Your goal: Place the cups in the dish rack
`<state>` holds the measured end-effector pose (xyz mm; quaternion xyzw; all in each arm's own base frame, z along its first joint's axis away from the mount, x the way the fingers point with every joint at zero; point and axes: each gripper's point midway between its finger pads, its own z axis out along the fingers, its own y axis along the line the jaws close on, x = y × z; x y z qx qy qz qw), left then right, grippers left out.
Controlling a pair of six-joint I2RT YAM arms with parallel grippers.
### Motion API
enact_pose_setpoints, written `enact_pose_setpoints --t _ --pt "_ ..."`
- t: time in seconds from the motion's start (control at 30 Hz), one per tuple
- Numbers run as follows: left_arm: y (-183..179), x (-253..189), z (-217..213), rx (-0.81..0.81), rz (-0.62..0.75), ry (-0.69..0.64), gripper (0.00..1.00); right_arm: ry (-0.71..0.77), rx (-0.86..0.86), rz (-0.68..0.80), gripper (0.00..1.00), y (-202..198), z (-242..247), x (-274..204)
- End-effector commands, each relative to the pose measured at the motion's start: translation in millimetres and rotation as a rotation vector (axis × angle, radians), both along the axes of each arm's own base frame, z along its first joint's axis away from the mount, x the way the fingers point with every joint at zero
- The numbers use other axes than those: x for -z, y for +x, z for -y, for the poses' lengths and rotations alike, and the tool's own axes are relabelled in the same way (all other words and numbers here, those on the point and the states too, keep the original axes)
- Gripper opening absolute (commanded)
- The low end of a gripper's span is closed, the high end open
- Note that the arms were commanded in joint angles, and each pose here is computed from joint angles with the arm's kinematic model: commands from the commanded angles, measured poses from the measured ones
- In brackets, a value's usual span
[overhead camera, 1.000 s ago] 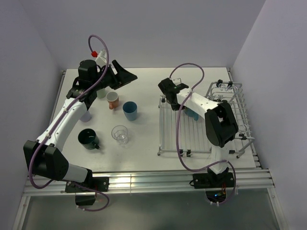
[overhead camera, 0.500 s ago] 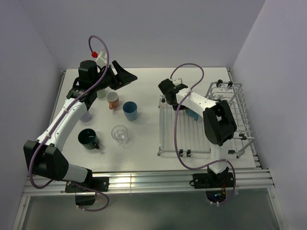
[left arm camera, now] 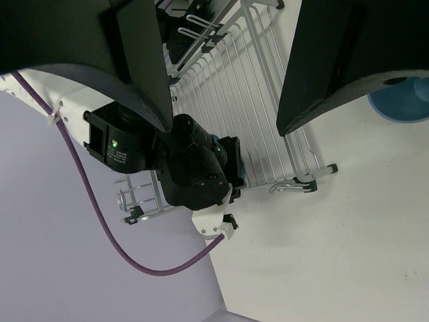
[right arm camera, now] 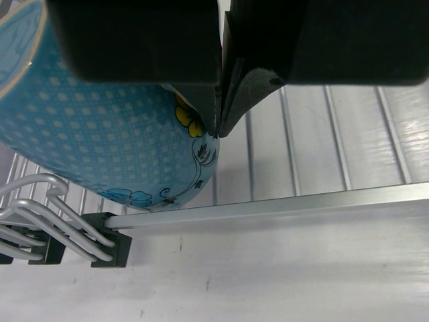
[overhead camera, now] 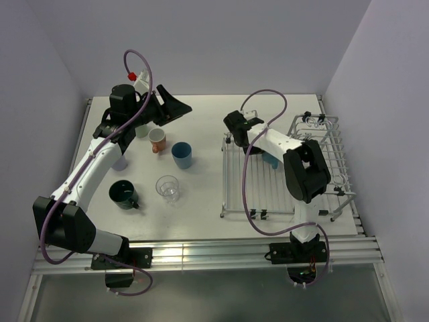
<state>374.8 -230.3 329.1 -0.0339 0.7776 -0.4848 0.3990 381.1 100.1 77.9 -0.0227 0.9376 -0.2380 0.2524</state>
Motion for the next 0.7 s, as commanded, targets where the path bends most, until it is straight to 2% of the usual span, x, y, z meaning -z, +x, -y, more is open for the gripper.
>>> enact_pose_setpoints --t 0.0,0.67 --pt "-4.7 -20.2 -1.7 0.005 0.084 -0.004 0.70 -0.061 0.050 0.002 0.00 0.7 21.6 3.6" --pt "-3.5 -14.8 -1.9 0.003 0.073 0.002 0.69 -0.058 0.104 -0.002 0.00 2.8 44.9 7.0"
